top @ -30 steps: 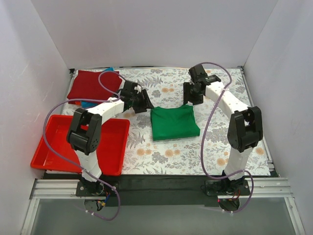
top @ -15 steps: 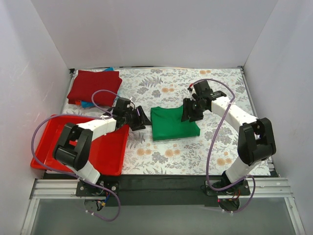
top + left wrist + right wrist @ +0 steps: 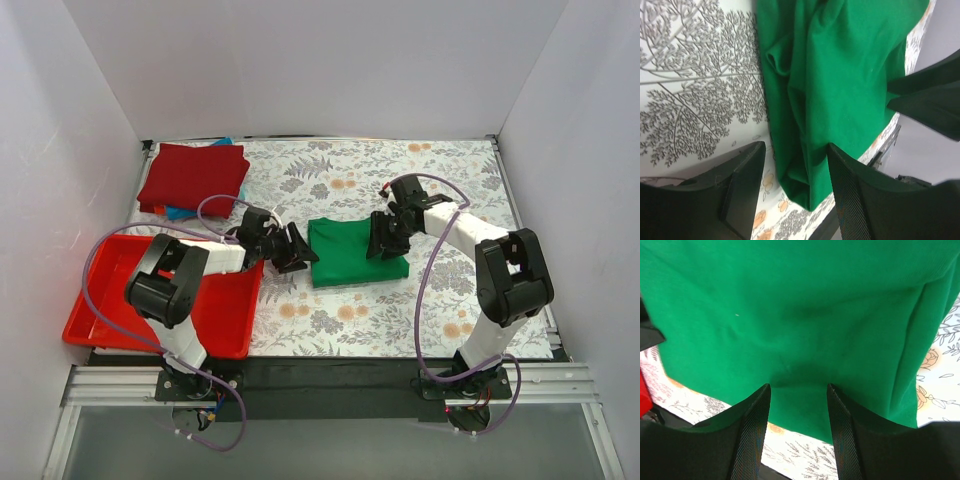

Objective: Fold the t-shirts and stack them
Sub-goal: Fold the tshirt

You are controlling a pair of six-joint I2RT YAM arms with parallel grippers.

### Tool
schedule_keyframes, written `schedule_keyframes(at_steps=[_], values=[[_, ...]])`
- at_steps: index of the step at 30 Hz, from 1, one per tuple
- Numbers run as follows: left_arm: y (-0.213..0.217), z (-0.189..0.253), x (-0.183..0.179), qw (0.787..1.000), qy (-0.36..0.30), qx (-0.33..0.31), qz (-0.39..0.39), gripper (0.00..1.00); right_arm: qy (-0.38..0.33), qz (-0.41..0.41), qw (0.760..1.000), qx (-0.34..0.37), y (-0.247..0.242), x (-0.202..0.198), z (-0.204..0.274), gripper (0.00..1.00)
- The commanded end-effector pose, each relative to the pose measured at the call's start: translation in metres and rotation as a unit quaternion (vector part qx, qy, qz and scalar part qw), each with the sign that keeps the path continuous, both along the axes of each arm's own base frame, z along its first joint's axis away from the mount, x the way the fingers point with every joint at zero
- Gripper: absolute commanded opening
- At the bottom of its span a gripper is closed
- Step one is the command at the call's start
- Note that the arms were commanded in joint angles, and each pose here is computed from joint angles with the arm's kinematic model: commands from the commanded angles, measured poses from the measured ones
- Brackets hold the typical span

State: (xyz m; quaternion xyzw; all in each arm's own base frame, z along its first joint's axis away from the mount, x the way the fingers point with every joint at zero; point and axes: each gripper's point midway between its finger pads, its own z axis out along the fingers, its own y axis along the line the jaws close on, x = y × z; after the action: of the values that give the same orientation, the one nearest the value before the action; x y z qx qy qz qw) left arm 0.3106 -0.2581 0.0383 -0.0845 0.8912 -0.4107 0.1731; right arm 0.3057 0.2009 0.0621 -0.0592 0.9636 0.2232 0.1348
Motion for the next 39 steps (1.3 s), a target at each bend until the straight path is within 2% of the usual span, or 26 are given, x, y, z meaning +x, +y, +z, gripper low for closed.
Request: schedule_keyframes(at_steps=[1, 8, 9, 14, 18, 19, 21, 30, 36, 37, 39], values=[[-0.003, 0.000, 0.009, 1.000, -0.013, -0.005, 0.008, 0.52, -0.002, 0.004, 1.000, 0.008, 0.004, 0.000, -0.004, 0.55], [0.015, -0.018, 0.013, 0.997, -0.018, 0.038, 0.057, 0.55, 0.001, 0.007, 1.000, 0.010, 0.005, -0.001, -0.005, 0.56], [0.019, -0.022, 0.012, 0.997, -0.016, 0.046, 0.063, 0.60, 0.000, 0.008, 1.000, 0.011, 0.005, 0.000, -0.004, 0.56], [0.029, -0.029, 0.014, 0.993, -0.025, 0.059, 0.096, 0.61, 0.003, 0.007, 1.000, 0.014, 0.006, -0.001, -0.004, 0.56], [0.024, -0.037, 0.015, 0.993, -0.011, 0.054, 0.100, 0.62, 0.003, 0.008, 1.000, 0.015, 0.007, -0.001, -0.004, 0.56], [0.024, -0.040, 0.016, 0.993, -0.007, 0.054, 0.101, 0.68, 0.005, 0.007, 1.000, 0.016, 0.007, -0.002, -0.004, 0.56], [0.022, -0.047, 0.015, 0.993, 0.001, 0.058, 0.102, 0.69, 0.006, 0.006, 1.000, 0.016, 0.007, -0.003, -0.004, 0.55], [-0.016, -0.080, -0.006, 0.993, 0.041, 0.070, 0.080, 0.68, 0.005, 0.005, 1.000, 0.020, 0.008, -0.003, -0.003, 0.55], [-0.059, -0.088, -0.022, 0.995, 0.053, 0.064, 0.047, 0.61, 0.008, 0.006, 1.000, 0.022, 0.008, -0.004, -0.006, 0.55], [-0.066, -0.085, -0.018, 0.996, 0.052, 0.065, 0.043, 0.58, 0.008, 0.006, 1.000, 0.022, 0.008, -0.004, -0.006, 0.55], [-0.067, -0.093, -0.019, 0.993, 0.065, 0.082, 0.045, 0.36, 0.009, 0.006, 1.000, 0.023, 0.009, -0.005, -0.006, 0.55]])
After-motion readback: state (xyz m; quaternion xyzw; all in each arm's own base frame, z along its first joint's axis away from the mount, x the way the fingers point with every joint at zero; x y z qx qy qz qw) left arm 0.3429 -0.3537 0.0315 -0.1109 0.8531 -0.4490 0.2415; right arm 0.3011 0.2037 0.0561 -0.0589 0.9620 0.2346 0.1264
